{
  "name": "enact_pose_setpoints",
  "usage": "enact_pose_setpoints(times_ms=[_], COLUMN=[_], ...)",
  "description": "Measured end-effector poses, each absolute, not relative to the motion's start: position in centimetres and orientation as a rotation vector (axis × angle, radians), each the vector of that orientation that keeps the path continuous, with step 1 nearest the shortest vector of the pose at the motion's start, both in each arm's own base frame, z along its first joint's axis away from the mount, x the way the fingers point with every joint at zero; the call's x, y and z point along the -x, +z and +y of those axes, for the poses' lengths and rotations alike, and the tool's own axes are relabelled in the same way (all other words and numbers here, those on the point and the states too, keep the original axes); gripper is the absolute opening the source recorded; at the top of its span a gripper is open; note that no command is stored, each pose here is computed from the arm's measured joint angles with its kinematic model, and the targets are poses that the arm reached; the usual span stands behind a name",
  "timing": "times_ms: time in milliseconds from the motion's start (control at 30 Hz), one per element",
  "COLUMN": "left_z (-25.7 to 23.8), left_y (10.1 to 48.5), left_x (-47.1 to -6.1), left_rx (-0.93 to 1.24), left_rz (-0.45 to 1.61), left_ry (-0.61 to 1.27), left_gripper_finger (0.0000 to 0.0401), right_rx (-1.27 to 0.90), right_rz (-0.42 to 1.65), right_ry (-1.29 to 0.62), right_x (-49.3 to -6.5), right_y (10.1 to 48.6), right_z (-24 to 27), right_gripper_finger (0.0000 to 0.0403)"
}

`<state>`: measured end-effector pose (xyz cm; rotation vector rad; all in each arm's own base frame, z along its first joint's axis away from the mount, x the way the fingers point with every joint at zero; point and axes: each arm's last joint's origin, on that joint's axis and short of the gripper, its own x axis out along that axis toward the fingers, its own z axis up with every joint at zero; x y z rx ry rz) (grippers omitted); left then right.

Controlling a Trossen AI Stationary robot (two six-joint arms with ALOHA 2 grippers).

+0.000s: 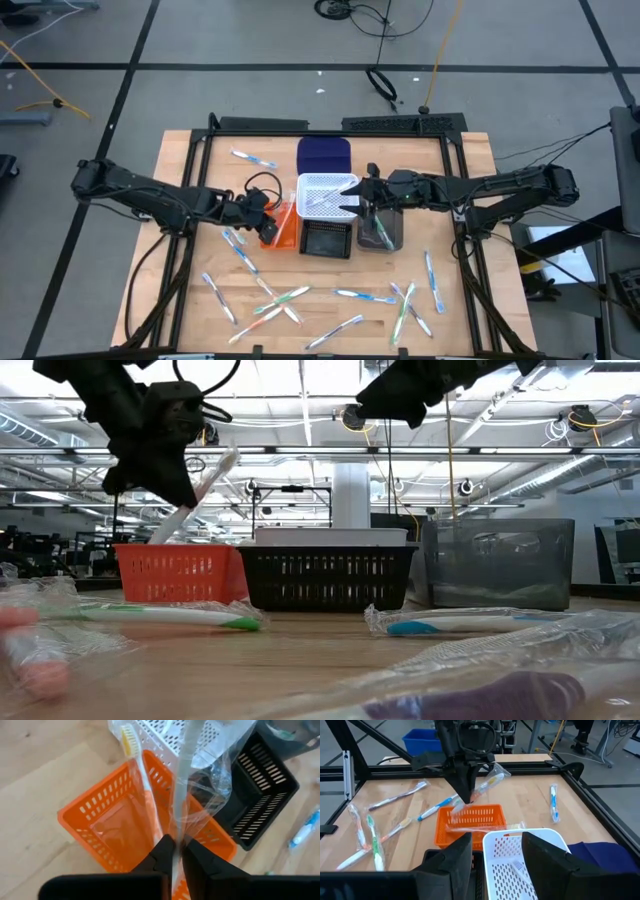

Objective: Pick & Place Toothbrushes
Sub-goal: Put the orange toothbrush into the orange basket, then put the green toothbrush into the black bin

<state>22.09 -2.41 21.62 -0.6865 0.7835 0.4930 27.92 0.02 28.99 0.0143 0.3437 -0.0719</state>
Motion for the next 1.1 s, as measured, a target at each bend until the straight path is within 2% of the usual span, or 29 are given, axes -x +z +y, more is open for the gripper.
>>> enact_pose_setpoints(times_ms=[333,800,1100], left_z=[-2.39,-2.27,-2.61], left_y=[21.50,21.53,22.15], left_x=[-22.01,-22.01,-21.19], left_rx=[0.682,0.649,0.721], left_rz=[0.791,0.770,0.844], left_ry=[0.497,0.526,0.395], left_gripper_finger=[0.0062,0.0169,0.0175], right_rx=[-0.014,-0.002,-0.002], right_rz=[0.354,0.354,0.360], right_ry=[-0.072,-0.071,-0.070], right_x=[-27.88,-27.88,-27.86], right_y=[28.90,28.92,28.86], right_z=[0.02,0.01,0.01], right_gripper_finger=[0.0161,0.0161,0.0158])
